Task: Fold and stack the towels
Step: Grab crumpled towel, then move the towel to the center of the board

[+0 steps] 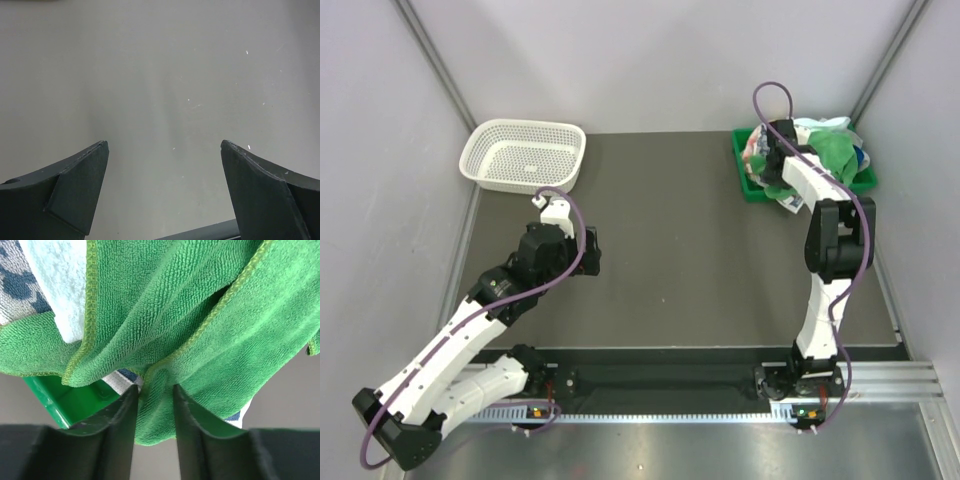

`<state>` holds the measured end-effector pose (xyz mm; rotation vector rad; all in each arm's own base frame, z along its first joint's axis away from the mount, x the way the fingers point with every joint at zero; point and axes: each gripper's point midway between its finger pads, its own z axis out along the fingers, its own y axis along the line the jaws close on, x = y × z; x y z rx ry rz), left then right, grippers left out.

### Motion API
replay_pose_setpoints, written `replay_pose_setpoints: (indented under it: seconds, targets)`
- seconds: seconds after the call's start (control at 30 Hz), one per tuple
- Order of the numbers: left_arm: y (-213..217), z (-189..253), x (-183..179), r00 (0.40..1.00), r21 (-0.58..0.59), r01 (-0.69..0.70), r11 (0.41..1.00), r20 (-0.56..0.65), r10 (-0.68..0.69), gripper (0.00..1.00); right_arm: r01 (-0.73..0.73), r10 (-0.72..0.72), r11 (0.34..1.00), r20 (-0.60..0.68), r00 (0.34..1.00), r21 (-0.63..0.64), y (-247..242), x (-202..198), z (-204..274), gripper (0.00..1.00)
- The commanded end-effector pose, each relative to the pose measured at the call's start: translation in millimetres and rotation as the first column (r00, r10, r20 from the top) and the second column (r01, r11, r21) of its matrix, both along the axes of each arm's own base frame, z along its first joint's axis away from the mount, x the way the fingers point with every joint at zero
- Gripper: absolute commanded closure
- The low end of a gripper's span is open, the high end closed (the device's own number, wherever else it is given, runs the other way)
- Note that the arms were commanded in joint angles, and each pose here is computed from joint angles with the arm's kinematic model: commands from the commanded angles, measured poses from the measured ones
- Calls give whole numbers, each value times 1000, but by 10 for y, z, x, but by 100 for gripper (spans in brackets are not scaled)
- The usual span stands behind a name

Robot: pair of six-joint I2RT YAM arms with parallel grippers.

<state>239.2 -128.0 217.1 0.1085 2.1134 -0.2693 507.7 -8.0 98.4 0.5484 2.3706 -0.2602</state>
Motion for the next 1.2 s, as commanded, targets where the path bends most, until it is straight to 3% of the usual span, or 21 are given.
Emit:
replay_pose_setpoints:
  seconds: [0.0,0.23,0.5,0.63,0.93,1.17]
  targets:
    - [-7,71,56,999,-8,-5,1000,34,5,1,-7,5,1000,82,997,16,-6,71,289,69]
    - [1,62,55,999,-3,-9,1000,34,9,1,-14,12,1000,90,996,21,2,25,395,100]
    - [13,67,60,999,-1,-14,1000,35,14,1,-37,37,999,210,977,-4,33,-65,1120,100]
    - [-6,81,57,999,-10,-8,1000,35,8,1,-109,110,994,287,951,-20,323,-159,1685,100]
    - [-161,186,72,1000,-77,18,997,11,-17,4,-316,306,947,488,818,-64,1370,-631,2866,100]
    - [-498,213,181,998,-224,51,973,-12,-55,11,-474,406,880,585,702,-42,2080,-1012,3338,100]
